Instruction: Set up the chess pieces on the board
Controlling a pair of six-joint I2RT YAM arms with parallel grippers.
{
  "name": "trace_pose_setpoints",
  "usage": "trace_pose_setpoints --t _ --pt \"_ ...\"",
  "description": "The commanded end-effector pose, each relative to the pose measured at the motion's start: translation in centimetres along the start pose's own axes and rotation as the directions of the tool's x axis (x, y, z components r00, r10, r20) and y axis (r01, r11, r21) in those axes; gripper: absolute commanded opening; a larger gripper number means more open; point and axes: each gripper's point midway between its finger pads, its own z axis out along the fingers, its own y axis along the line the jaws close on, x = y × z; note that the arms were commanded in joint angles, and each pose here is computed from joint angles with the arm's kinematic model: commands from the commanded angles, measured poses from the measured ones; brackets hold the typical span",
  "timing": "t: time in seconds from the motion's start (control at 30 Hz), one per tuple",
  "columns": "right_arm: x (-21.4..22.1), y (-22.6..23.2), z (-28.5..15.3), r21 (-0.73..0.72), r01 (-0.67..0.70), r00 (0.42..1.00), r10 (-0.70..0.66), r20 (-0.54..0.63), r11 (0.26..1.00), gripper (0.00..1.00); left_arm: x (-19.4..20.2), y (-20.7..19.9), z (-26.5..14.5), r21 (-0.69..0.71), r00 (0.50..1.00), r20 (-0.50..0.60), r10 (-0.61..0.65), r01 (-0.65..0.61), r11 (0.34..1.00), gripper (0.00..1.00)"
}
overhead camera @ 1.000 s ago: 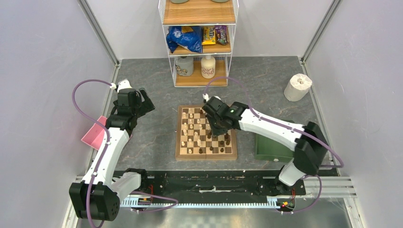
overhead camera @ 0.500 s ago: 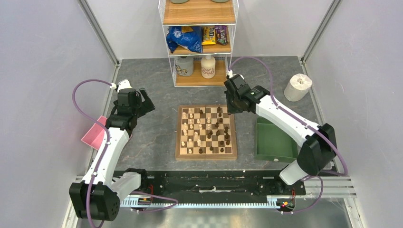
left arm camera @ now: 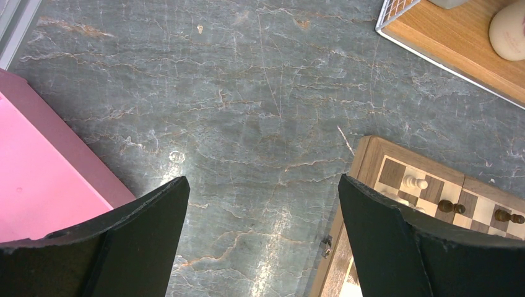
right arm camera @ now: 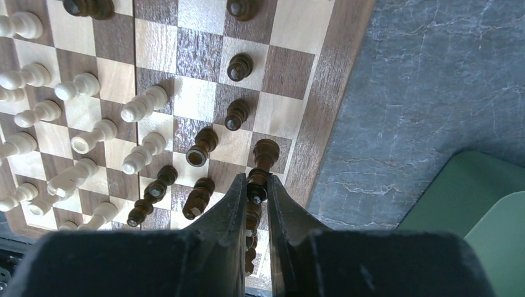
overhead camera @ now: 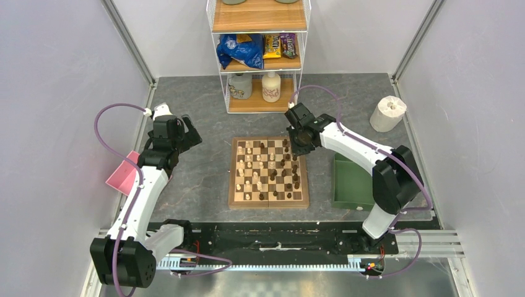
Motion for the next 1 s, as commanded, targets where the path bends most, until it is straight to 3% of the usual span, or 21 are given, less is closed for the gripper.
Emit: trace_pose_setpoints --t 0.0,0.37,0.97 --pt "0.5 0.1 1.0 -0.013 -0.001 1.0 0.001 -0.012 1.0 0.12 -0.9 -0.3 0.0 0.012 1.0 0.031 0.001 -0.001 1.0 0.98" --pt "0.8 0.4 2.5 -0.021 0.003 1.0 -0.003 -0.03 1.0 0.13 -0.8 -0.3 0.2 0.01 1.0 0.029 0.003 -0.003 1.0 0.98" --pt "2.4 -0.2 0.8 -0.03 0.003 0.998 -0.005 -0.056 1.0 0.11 -0.4 -0.2 0.3 0.008 1.0 0.019 -0.001 0.0 1.0 0.98"
